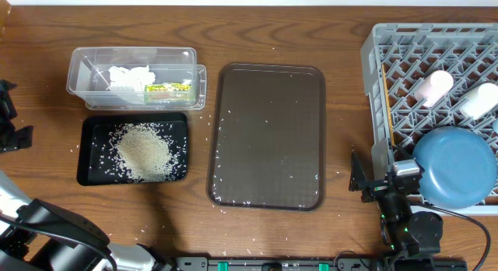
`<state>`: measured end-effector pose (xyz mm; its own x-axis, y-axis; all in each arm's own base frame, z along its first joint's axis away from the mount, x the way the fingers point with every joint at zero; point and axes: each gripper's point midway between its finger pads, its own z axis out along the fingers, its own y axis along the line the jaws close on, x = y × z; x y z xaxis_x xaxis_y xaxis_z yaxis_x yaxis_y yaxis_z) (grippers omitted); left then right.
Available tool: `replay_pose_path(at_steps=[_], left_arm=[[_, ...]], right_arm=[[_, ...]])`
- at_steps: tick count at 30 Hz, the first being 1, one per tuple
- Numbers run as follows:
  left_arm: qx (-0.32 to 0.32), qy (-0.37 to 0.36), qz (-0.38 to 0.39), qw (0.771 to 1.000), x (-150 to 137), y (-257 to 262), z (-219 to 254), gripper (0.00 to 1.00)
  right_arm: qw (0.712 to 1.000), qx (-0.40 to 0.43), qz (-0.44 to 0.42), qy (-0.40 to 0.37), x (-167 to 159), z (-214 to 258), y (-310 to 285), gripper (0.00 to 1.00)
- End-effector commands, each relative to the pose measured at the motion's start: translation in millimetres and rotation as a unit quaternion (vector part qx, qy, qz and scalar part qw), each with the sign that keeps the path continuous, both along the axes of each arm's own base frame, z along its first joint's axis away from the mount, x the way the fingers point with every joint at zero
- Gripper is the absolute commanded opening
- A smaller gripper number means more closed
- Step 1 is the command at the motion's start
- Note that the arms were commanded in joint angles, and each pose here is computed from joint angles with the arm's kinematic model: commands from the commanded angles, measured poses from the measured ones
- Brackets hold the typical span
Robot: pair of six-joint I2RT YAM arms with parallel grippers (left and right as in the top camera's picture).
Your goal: Sort waste into correct bins and load items into the dishwasher rack
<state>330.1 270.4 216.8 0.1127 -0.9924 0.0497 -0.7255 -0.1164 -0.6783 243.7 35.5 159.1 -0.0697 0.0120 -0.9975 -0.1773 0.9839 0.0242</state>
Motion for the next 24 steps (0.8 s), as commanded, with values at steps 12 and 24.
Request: replay_pose_path(at_steps=[12, 24], left_arm=[[0.001, -0.004, -0.005, 1.0, 0.1, -1.1, 2.1, 0.95], [-0.001, -0.001, -0.005, 1.0, 0.7, -0.3, -1.1, 0.95]], right_arm=[[1.0, -0.007, -0.016, -0.001, 0.7, -0.5, -7.0, 0.99], [1.0, -0.007, -0.016, -0.001, 0.7, -0.5, -7.0, 0.99]])
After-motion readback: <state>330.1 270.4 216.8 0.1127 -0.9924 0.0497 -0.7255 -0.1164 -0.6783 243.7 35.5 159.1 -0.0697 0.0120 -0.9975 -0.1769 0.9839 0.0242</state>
